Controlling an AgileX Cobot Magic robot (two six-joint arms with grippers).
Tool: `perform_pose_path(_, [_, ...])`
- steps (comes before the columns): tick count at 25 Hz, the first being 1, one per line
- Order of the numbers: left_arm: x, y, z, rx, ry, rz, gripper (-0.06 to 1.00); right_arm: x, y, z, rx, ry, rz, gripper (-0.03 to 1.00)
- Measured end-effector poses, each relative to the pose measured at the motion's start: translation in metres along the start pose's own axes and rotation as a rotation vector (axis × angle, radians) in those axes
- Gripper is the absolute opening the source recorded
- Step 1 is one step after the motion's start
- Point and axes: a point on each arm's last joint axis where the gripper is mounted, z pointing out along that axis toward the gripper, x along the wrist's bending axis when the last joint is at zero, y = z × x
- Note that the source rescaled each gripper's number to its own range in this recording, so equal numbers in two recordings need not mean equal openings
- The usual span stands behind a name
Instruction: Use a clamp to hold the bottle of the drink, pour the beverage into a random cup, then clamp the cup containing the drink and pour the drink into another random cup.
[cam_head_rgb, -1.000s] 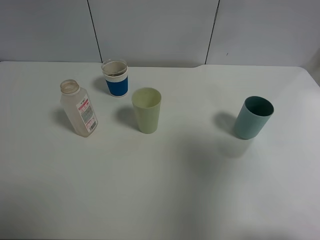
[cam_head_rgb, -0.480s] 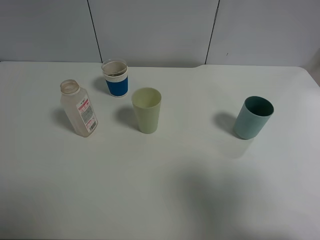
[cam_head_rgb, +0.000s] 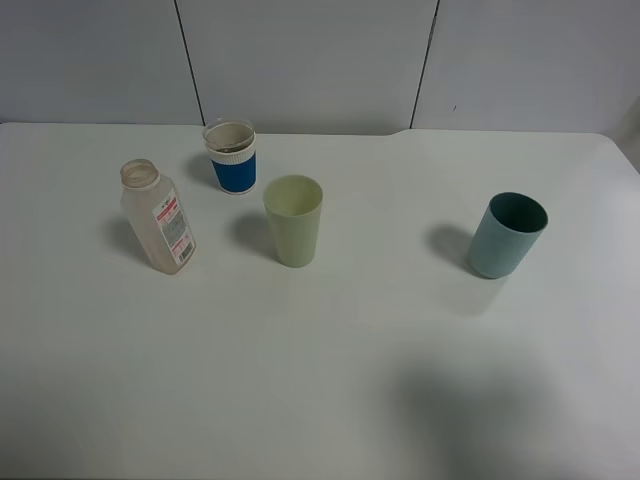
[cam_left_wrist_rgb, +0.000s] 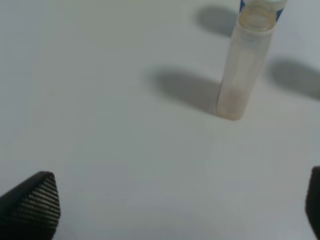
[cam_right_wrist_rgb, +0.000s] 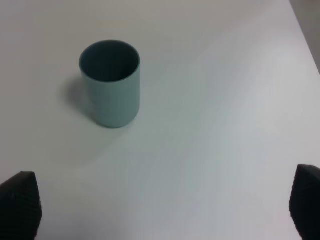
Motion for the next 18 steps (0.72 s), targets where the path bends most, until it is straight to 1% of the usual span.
perform_pose_path(2, [0.0000, 0.0000, 0.0000, 0.000, 0.000, 0.000, 1.00, -0.0010, 0.0000, 0.0000, 0.000, -0.011, 0.011, 0.99])
perform_pose_path(10, [0.0000, 0.0000, 0.0000, 0.000, 0.000, 0.000, 1.00, -0.0094, -0.0012, -0.0003, 0.007, -0.104, 0.103, 0.99])
perform_pose_path(18, [0.0000, 0.0000, 0.0000, 0.000, 0.000, 0.000, 1.00, -0.0102, -0.0013, -0.0004, 0.007, -0.113, 0.115, 0.99])
